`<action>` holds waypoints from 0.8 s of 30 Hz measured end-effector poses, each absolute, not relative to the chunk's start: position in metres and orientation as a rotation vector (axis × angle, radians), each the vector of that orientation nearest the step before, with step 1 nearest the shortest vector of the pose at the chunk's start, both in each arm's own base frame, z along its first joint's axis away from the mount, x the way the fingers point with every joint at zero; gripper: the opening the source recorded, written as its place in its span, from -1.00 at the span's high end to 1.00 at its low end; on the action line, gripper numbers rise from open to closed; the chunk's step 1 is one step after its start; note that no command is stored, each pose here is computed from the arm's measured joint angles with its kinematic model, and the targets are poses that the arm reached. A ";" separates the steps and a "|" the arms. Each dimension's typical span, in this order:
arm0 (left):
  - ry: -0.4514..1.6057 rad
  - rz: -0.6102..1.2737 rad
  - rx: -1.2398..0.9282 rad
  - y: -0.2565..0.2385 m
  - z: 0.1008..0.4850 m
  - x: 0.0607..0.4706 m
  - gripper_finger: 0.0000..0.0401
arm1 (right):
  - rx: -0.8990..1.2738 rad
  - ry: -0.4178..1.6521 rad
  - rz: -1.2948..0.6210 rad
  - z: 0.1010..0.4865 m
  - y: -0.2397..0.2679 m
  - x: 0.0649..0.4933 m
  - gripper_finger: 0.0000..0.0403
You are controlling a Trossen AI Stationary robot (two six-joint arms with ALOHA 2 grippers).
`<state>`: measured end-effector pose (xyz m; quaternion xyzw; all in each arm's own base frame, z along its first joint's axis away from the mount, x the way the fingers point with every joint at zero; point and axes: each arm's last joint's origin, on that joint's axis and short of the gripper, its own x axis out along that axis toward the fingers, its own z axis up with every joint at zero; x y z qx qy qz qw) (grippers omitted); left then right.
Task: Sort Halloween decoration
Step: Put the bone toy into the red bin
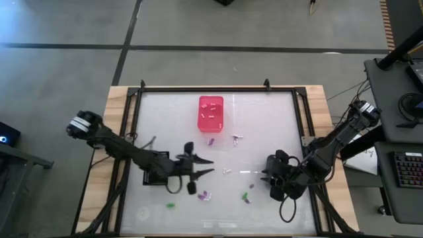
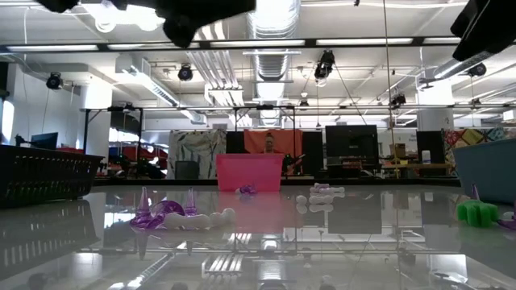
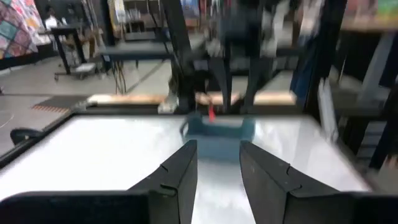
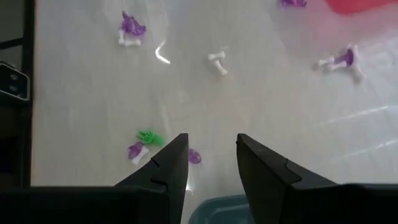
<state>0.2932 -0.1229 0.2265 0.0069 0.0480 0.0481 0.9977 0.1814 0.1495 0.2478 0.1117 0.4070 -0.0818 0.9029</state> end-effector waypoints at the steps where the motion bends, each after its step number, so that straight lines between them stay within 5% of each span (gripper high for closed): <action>1: 0.128 0.097 0.035 -0.126 0.224 0.300 0.48 | 0.223 0.828 -0.168 0.248 0.151 0.181 0.37; 24: 0.418 0.196 0.042 -0.125 0.122 0.381 0.48 | 0.143 0.718 -0.217 0.249 0.155 0.177 0.36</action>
